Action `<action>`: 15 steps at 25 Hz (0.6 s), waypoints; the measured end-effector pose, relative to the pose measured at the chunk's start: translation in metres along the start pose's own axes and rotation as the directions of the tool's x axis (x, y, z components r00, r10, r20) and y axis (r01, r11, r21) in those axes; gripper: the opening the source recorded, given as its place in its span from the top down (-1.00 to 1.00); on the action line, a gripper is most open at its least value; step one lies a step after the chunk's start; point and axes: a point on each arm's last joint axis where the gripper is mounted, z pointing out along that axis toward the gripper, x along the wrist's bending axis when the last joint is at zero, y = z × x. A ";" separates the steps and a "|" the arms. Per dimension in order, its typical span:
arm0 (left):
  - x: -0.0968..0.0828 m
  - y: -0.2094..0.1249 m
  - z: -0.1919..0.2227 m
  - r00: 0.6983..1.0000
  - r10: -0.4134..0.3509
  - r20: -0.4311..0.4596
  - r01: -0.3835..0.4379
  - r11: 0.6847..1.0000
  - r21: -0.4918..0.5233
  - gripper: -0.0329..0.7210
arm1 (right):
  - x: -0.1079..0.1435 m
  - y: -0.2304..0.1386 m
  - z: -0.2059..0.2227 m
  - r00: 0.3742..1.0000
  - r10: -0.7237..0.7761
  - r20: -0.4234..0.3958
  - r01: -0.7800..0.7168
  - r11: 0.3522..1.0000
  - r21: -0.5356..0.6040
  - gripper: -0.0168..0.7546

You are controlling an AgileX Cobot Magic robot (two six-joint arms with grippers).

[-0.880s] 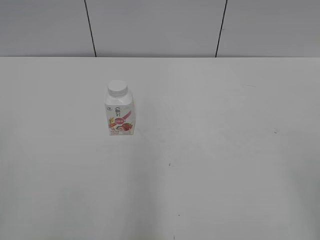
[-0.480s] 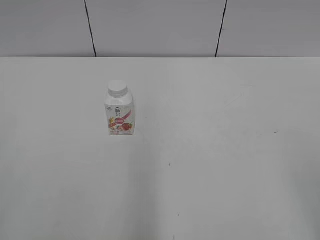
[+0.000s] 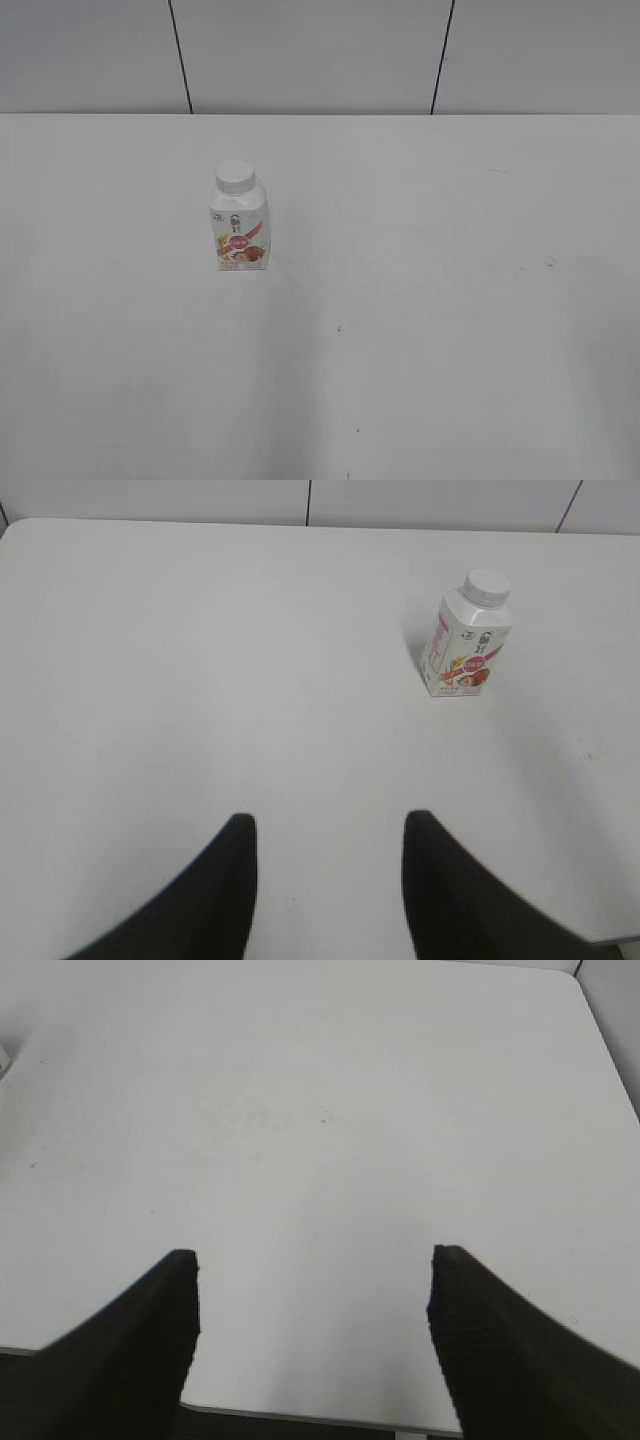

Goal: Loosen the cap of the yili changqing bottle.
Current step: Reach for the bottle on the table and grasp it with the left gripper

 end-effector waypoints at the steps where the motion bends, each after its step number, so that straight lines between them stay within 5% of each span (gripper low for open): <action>1: 0.000 0.000 0.000 1.000 0.000 0.000 0.000 1.000 0.000 0.09 | 0.000 0.000 0.000 1.000 0.000 0.000 0.000 1.000 0.000 -0.51; 9: 0.001 0.001 -0.001 1.000 0.006 -0.010 -0.006 1.000 -0.010 0.09 | 0.000 0.000 0.000 1.000 0.000 0.000 0.000 1.000 0.000 -0.51; 15: 0.002 0.030 -0.006 0.997 0.064 -0.040 -0.068 0.990 -0.123 0.09 | 0.000 0.000 0.000 1.000 0.000 0.000 0.000 1.000 0.000 -0.51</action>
